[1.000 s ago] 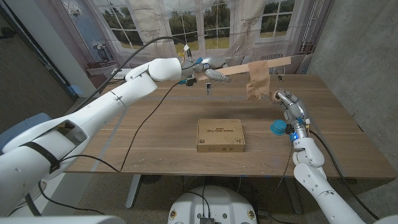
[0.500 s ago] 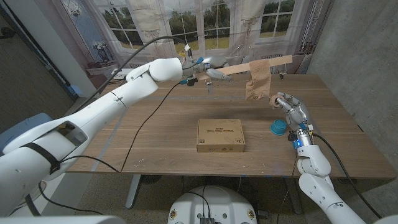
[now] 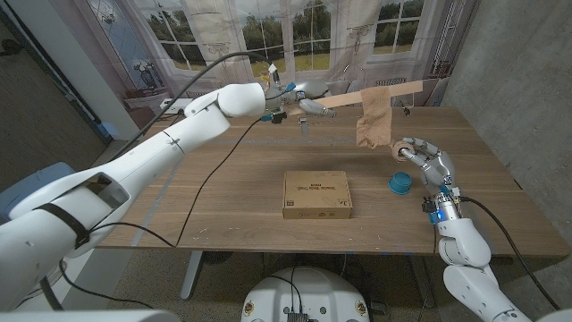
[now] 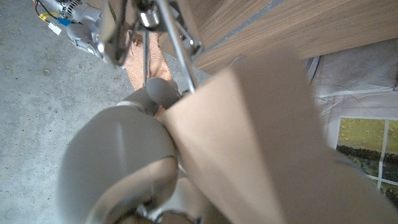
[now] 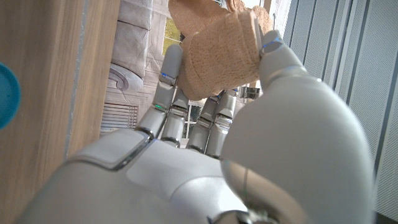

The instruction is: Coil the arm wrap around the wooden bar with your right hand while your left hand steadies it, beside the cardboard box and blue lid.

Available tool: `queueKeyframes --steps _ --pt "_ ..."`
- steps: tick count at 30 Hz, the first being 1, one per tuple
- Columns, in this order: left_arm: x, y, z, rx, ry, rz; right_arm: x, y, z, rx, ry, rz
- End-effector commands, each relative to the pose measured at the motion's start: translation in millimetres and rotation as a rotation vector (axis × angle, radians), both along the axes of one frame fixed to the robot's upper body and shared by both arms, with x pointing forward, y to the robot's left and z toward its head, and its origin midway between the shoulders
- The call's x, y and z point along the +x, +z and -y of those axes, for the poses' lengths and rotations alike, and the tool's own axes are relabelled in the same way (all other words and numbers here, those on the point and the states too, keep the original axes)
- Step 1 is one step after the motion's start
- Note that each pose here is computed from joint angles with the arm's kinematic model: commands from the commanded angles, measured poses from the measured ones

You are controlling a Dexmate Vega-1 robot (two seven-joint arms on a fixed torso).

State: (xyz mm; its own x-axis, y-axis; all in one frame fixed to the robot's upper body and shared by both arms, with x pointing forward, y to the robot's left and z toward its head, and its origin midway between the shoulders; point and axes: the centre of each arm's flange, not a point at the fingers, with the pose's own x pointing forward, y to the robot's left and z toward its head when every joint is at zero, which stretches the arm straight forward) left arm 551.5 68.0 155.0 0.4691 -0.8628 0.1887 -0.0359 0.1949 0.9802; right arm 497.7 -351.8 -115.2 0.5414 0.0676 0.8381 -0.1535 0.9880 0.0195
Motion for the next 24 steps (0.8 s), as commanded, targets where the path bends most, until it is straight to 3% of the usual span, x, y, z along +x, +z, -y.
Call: queueKeyframes --steps 1,12,24 --pt "2.0 -0.6 3.3 0.011 -0.002 -0.005 -30.2 5.9 3.6 -0.035 -0.087 0.062" --pt "0.3 -1.3 2.4 0.014 0.007 -0.006 -51.9 12.4 6.6 -0.019 -0.153 0.148" --pt "-0.1 -3.7 4.0 0.022 0.005 -0.010 -78.7 27.0 12.9 0.034 -0.250 0.294"
